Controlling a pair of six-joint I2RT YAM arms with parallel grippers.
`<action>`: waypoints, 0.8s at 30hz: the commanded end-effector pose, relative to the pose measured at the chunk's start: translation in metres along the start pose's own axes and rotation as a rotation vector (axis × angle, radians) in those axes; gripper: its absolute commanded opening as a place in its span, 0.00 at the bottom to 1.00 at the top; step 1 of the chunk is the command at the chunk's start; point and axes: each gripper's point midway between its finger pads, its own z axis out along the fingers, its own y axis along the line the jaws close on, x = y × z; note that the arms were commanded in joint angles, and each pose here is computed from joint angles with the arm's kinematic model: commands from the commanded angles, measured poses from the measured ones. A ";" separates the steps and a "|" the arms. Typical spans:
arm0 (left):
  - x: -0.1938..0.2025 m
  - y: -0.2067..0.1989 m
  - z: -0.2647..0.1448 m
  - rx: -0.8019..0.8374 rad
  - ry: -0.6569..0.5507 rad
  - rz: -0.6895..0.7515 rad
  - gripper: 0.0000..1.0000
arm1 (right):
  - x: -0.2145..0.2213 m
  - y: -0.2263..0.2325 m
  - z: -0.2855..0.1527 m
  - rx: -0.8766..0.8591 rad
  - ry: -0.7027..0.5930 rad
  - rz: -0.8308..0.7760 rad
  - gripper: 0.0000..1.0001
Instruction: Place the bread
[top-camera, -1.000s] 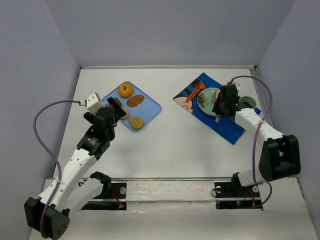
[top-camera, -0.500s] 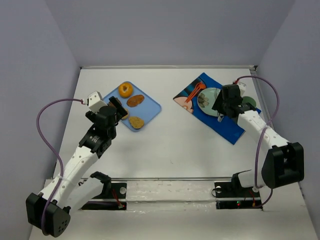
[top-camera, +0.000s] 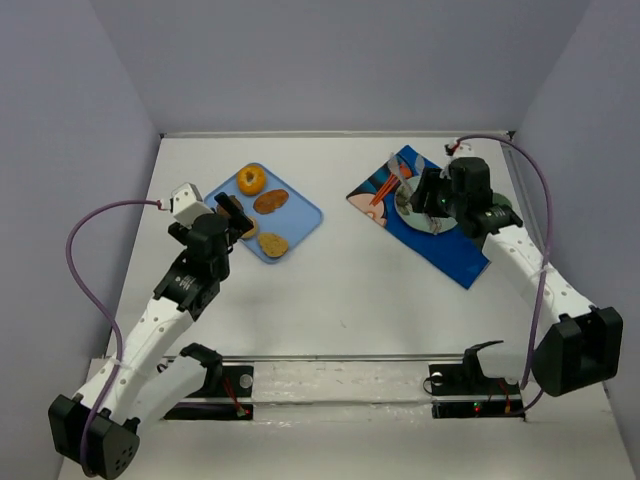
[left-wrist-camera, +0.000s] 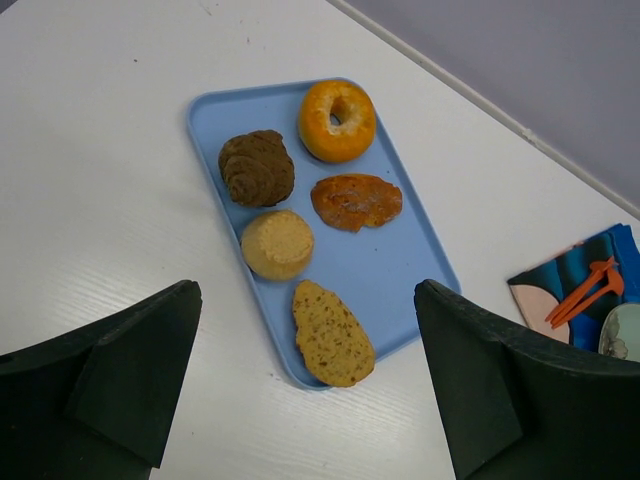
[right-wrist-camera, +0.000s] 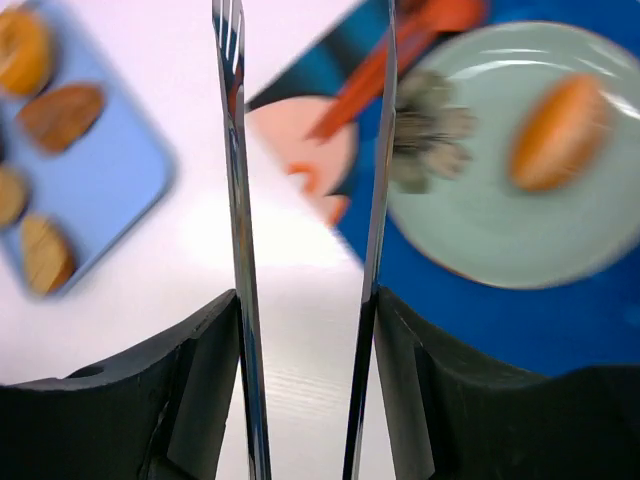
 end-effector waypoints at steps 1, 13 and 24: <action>-0.011 0.000 -0.002 0.008 -0.048 -0.031 0.99 | 0.002 0.134 -0.025 -0.583 0.001 -0.300 0.58; -0.011 -0.001 -0.003 0.021 -0.050 -0.038 0.99 | 0.118 0.239 -0.011 -0.891 0.396 -0.403 0.58; -0.007 -0.002 -0.002 0.027 -0.040 -0.036 0.99 | 0.157 0.234 0.013 -0.777 0.547 -0.385 0.59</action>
